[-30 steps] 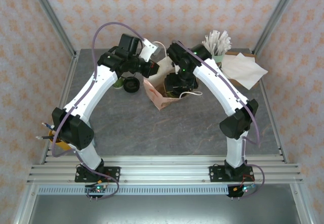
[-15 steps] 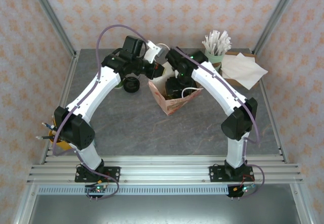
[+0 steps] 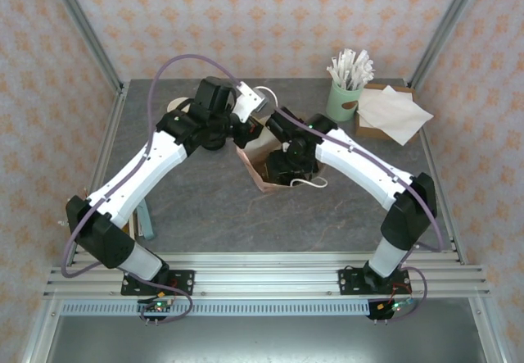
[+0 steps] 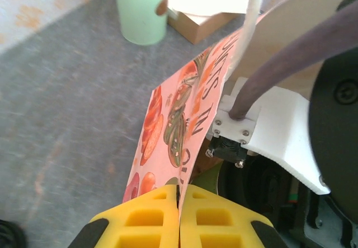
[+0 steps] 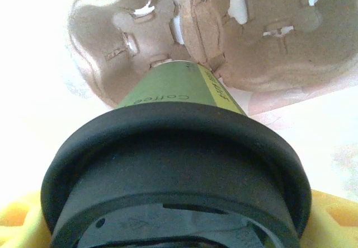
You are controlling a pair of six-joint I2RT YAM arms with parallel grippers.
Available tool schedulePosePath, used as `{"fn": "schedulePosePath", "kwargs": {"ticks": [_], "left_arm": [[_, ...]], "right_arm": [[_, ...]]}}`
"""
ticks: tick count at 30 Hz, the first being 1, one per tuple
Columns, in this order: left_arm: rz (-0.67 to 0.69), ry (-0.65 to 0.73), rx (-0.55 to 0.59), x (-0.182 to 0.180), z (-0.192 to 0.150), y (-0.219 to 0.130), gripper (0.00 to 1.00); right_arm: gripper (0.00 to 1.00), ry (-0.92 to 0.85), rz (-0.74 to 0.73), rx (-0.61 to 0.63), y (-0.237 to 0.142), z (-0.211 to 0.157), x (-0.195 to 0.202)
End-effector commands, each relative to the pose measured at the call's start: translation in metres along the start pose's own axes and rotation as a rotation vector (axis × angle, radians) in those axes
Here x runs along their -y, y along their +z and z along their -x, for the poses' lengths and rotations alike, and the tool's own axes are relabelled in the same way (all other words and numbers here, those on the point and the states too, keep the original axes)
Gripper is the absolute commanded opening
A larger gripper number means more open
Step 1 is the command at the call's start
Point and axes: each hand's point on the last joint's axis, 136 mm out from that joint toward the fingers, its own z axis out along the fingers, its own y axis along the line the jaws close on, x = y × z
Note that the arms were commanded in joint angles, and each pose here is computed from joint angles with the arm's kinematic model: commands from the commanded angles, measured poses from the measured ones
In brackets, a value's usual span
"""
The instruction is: Pack the takeout coffee
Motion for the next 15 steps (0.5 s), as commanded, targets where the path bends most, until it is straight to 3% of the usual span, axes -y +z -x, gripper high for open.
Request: {"fn": "schedulePosePath", "kwargs": {"ticks": [1,8,15], "left_arm": [[0.126,0.137,0.104,-0.017,0.032,-0.021,0.00],[0.107,0.163,0.060,-0.004,-0.001,-0.014,0.00],[0.082,0.143,0.076,0.004,-0.003,-0.012,0.00]], "right_arm": [[0.62,0.043,0.000,0.167,-0.007,0.043,-0.009],[0.62,0.131,-0.046,0.341,-0.023,0.066,0.006],[0.62,0.114,-0.127,0.362,-0.014,0.077,0.013]]}}
